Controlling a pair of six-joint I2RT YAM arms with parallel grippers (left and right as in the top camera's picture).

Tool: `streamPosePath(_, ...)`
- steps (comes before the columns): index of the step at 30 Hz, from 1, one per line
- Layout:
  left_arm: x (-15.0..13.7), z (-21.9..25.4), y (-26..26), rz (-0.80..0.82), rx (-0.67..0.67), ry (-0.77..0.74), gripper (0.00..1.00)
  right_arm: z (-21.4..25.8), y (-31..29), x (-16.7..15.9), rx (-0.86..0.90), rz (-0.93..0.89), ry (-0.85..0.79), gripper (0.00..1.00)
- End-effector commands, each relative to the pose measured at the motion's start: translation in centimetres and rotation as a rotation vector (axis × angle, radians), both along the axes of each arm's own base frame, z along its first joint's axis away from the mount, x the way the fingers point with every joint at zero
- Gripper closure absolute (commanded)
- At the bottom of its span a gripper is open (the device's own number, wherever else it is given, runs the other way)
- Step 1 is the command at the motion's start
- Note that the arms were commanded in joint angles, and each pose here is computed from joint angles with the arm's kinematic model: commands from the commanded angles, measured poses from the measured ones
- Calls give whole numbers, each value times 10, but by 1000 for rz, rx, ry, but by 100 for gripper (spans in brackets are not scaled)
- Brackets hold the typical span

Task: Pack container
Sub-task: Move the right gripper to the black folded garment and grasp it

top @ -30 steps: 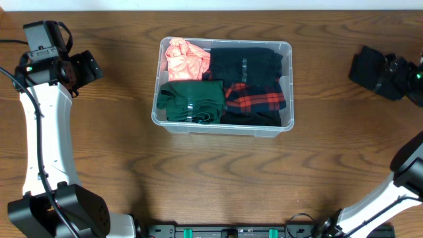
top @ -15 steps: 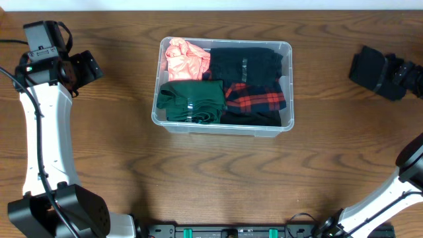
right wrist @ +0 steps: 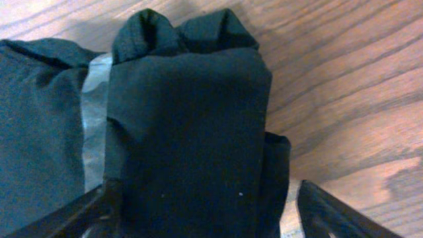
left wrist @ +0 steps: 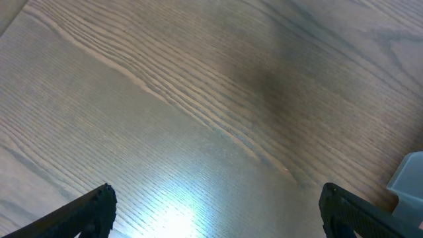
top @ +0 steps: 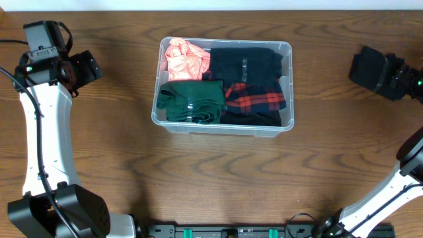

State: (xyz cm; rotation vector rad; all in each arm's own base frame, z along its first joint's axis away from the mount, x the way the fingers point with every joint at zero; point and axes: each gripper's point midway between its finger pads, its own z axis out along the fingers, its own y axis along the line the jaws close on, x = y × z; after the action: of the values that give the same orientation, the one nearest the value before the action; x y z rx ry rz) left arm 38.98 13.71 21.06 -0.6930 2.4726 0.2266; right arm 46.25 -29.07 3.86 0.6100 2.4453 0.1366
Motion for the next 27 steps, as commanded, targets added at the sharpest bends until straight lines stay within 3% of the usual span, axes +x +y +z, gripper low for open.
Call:
streamPosePath(1,-1,0,3,15,3,-1,2,-25,3,-2,36,14,29,27)
streamPosePath(6,-1,0,3,15,3,-1,2,-43,9,-4,76,23,47,50)
streamPosePath(12,-1,0,3,15,3,-1,2,-32,16,3,132,20,2,97)
streamPosePath(18,-1,0,3,15,3,-1,2,7,23,12,178,17,-78,99)
streamPosePath(27,-1,0,3,15,3,-1,2,136,83,20,370,95,-293,99)
